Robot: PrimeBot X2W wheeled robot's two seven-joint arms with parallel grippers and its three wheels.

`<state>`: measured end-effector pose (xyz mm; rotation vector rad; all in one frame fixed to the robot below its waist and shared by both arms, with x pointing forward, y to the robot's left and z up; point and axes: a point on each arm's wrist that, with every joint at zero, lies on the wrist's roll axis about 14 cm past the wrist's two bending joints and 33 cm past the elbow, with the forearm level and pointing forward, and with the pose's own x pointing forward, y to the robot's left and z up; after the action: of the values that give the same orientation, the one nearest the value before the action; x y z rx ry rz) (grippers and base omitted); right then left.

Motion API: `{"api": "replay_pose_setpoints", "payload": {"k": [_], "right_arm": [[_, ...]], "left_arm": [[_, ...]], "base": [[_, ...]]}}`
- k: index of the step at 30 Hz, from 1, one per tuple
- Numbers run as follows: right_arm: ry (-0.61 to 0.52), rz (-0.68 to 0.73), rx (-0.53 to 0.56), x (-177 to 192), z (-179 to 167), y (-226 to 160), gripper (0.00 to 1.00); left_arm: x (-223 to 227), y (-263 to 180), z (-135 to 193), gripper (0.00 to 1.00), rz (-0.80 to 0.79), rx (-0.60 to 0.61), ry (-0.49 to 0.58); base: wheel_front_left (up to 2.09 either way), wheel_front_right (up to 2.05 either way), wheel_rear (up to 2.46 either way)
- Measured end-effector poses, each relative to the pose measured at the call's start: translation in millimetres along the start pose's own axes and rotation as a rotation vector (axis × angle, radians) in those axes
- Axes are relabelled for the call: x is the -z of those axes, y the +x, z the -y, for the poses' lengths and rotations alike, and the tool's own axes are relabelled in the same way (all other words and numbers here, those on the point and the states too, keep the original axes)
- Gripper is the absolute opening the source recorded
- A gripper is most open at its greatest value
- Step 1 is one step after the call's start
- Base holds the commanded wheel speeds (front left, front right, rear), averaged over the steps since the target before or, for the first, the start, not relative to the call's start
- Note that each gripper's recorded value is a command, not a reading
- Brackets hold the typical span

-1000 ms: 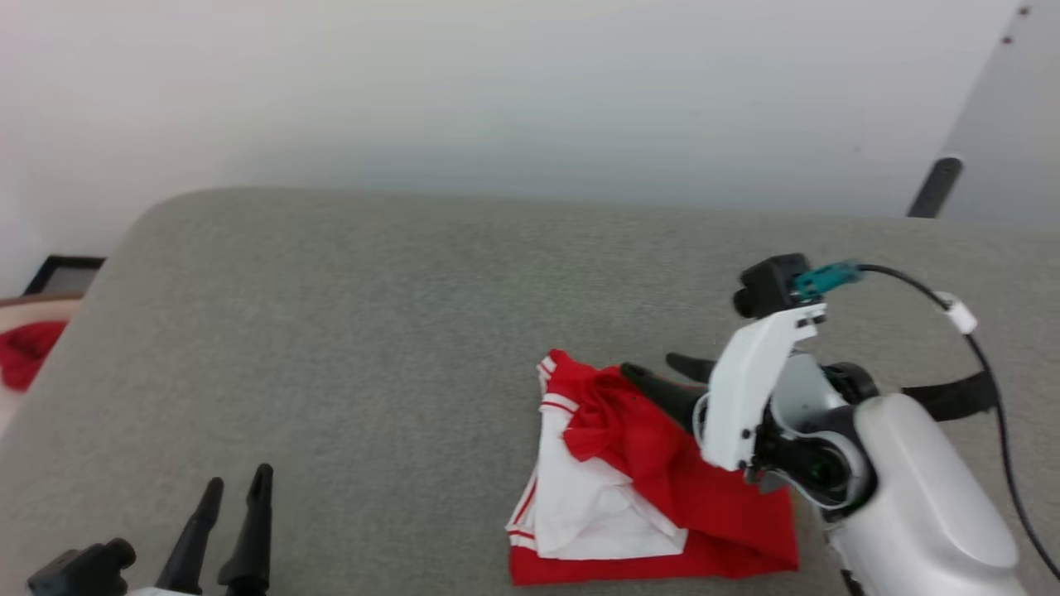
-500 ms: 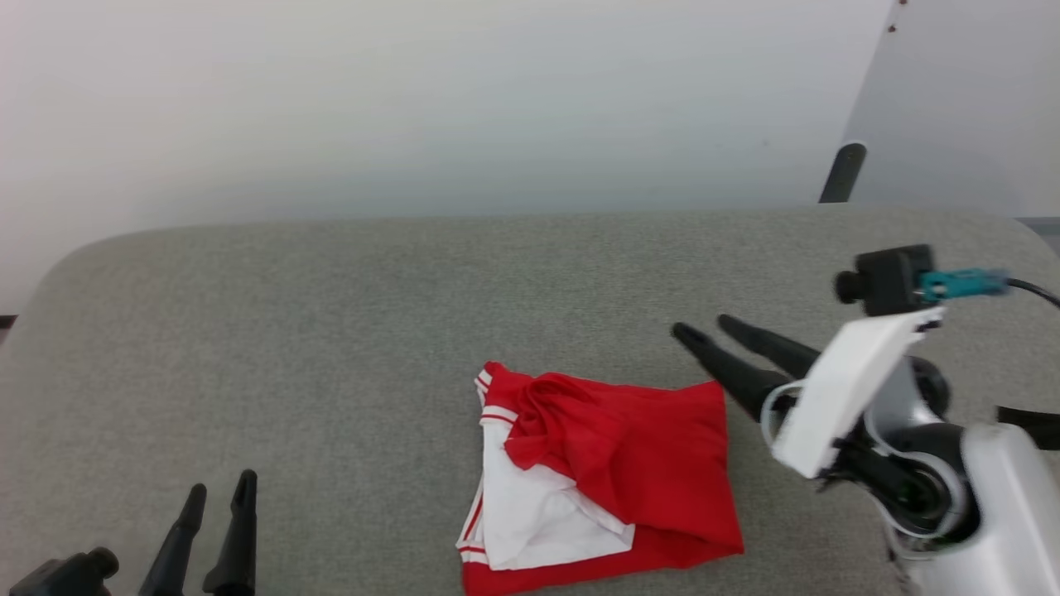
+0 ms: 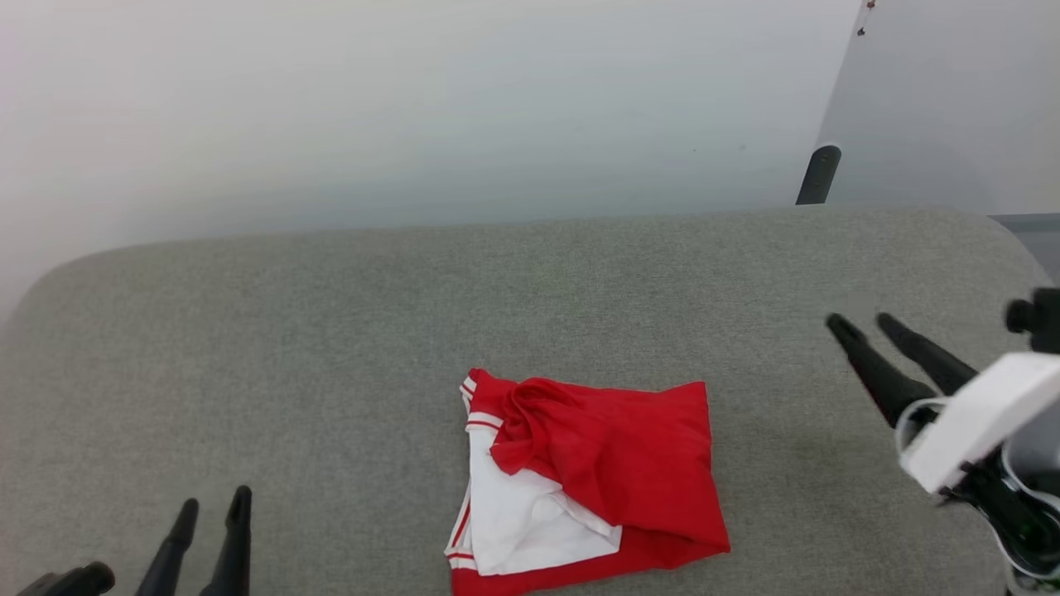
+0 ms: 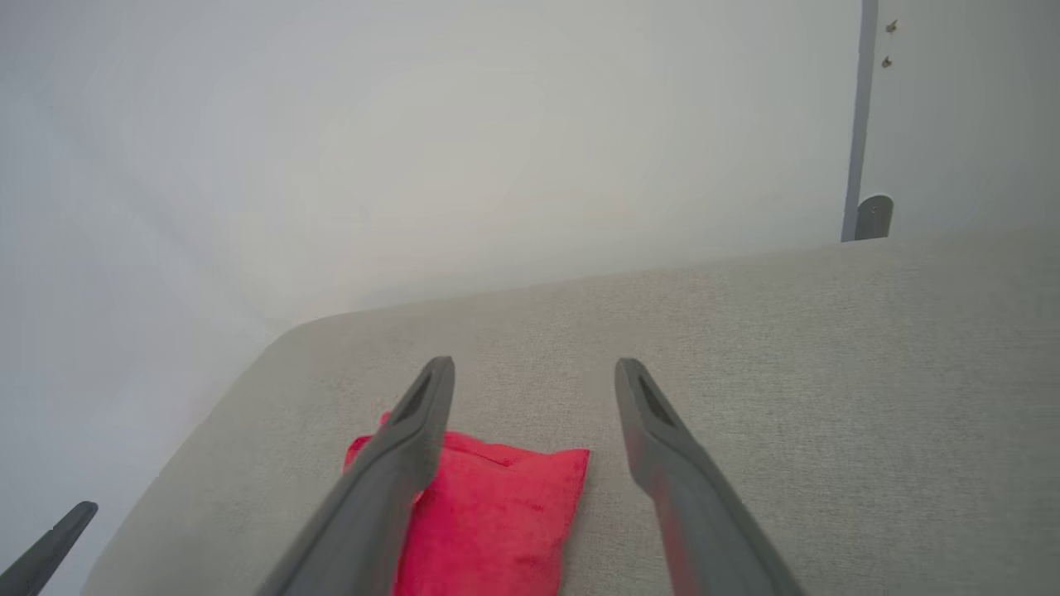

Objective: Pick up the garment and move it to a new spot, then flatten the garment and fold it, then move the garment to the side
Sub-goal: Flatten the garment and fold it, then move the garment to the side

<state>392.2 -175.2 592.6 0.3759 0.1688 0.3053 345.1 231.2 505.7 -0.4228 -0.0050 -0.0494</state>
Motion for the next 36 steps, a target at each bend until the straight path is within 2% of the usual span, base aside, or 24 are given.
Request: {"api": "replay_pose_setpoints", "payload": {"k": [9,19,27,36], "right_arm": [[-0.081,0.091,0.111,0,40,-27,1.00],[-0.083,0.132,0.207,15,71,-51,1.00],[-0.109,0.133,0.265,29,86,-66,1.00],[-0.104,0.127,0.282,38,90,-72,1.00]], "left_arm": [[-11,-3,-3,1.00,0.039,-0.005,0.069],[-22,-5,-4,1.00,0.090,-0.005,0.131],[-23,-10,-6,1.00,0.107,-0.017,0.147],[-25,-15,-9,1.00,0.119,-0.022,0.153]], "base": [[0.00,0.00,0.00],[0.00,0.00,0.00],[0.00,0.00,0.00],[0.00,0.00,0.00]]}}
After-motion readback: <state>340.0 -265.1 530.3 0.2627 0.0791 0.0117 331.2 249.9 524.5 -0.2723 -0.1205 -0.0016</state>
